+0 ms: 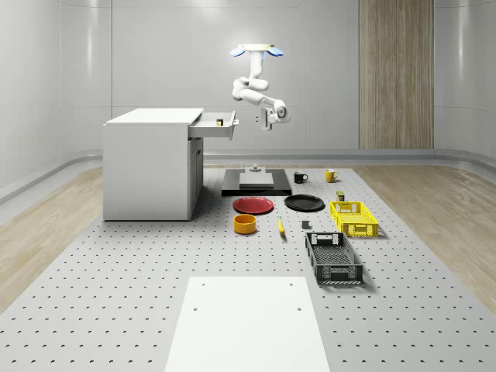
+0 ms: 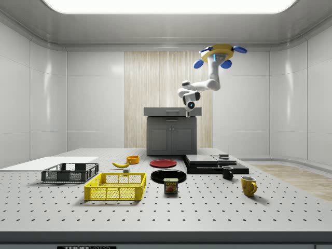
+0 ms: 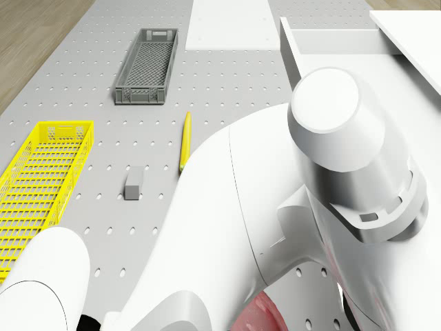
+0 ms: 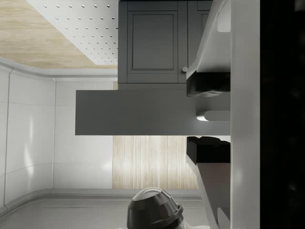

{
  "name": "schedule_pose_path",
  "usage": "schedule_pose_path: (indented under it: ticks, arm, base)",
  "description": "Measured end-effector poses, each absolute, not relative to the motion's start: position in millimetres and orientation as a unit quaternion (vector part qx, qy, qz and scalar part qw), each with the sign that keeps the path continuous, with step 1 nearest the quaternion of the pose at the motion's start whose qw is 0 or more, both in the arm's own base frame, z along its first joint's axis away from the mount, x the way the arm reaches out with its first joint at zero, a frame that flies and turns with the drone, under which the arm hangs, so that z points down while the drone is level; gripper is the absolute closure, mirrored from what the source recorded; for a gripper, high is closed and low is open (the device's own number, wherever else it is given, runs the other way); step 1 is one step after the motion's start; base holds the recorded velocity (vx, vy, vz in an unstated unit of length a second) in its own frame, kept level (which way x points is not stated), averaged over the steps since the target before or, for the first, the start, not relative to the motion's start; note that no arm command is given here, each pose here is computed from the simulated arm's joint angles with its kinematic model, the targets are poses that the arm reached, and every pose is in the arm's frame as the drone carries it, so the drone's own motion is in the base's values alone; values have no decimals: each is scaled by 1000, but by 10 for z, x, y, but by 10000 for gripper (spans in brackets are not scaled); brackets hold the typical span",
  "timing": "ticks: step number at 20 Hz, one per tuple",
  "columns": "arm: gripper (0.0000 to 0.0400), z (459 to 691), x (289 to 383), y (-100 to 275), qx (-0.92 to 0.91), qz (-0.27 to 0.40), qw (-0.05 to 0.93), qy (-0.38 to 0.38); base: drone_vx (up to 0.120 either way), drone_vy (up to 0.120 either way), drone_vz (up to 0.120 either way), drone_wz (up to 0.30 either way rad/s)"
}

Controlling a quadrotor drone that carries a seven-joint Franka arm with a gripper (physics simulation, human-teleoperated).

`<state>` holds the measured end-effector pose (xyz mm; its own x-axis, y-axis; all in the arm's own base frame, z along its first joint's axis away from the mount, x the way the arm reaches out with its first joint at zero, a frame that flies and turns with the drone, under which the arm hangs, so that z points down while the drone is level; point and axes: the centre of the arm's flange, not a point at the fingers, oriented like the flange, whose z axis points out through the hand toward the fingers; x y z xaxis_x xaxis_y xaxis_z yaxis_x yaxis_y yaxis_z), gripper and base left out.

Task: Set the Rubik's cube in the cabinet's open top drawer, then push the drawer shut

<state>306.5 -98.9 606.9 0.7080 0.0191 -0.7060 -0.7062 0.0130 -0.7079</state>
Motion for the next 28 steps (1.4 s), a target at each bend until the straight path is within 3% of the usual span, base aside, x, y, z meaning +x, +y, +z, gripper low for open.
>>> schedule_pose_path:
  ticks: [19,28]
  arm:
    - [295,6089,3064,-1001,-653,270,654,269]
    - [295,6091,3063,-738,-653,270,654,269]
  base:
    - [0,-120,0,0]
    - [0,0,0,0]
